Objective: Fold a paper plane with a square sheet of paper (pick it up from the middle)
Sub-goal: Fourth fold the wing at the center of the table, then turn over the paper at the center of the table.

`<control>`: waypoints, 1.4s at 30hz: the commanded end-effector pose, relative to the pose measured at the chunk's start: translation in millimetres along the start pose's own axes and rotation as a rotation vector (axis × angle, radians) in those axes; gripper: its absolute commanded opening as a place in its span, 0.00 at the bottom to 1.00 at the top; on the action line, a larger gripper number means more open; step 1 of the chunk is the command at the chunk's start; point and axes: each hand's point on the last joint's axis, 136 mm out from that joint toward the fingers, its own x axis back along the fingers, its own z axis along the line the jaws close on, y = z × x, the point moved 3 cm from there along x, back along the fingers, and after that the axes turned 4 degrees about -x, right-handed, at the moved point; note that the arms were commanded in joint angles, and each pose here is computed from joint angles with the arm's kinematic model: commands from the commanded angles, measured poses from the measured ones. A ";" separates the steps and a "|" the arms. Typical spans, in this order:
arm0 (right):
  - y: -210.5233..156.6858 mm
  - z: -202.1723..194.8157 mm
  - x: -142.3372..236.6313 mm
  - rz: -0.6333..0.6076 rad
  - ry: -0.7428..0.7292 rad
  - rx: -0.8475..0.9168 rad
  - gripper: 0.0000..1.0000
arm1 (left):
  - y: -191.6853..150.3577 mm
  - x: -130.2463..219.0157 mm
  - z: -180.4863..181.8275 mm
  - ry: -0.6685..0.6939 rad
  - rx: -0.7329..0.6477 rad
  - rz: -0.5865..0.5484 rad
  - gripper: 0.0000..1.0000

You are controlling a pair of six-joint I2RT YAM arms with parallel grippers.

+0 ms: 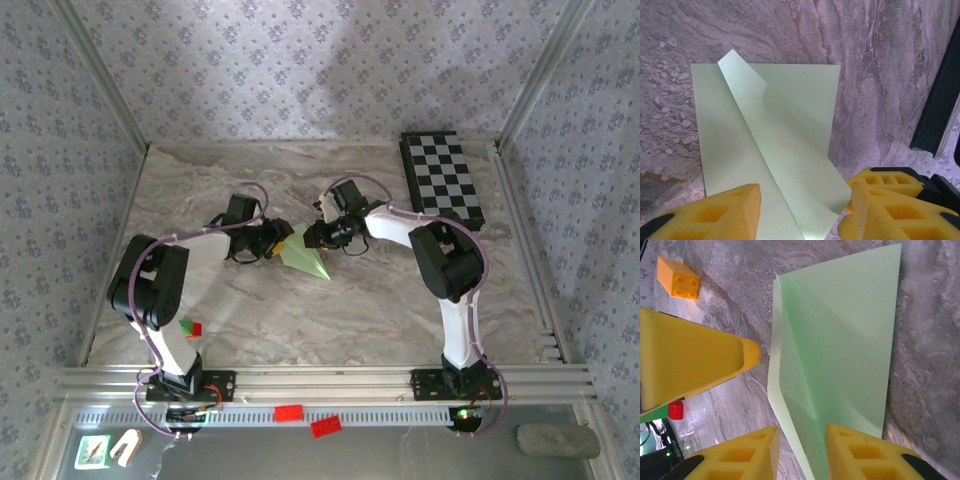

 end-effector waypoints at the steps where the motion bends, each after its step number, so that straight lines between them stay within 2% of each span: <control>1: -6.3 -3.7 -9.2 0.055 -0.002 0.024 0.30 | -2.4 -1.8 3.9 0.002 0.013 0.011 0.51; 4: -5.6 -5.9 -12.0 0.066 -0.007 0.039 0.25 | -0.5 2.6 3.7 -0.002 0.019 0.002 0.52; 8: 0.7 2.1 -7.3 0.042 0.007 0.071 0.12 | 4.1 13.4 2.3 -0.033 0.034 -0.017 0.53; 13: 20.6 25.2 20.4 -0.088 0.084 0.091 0.08 | 8.5 33.1 -8.4 -0.110 0.029 -0.051 0.58; 16: 35.6 41.4 44.9 -0.181 0.170 0.076 0.08 | 10.1 50.1 -26.4 -0.195 -0.011 -0.084 0.66; 22: 61.0 74.9 93.9 -0.321 0.359 0.036 0.08 | 7.5 82.7 -75.7 -0.420 -0.123 -0.124 0.88; 25: 68.8 90.1 112.5 -0.356 0.452 0.011 0.08 | 3.9 93.9 -99.6 -0.516 -0.179 -0.130 0.93; 30: 76.5 111.7 132.7 -0.375 0.562 -0.008 0.09 | -3.4 103.1 -137.5 -0.651 -0.275 -0.114 0.90; 34: 78.6 121.0 139.5 -0.371 0.609 -0.020 0.10 | -4.2 104.6 -154.6 -0.708 -0.325 -0.108 0.78; 42: 79.6 122.8 140.1 -0.357 0.634 -0.039 0.10 | -3.4 103.9 -159.8 -0.770 -0.341 -0.106 0.56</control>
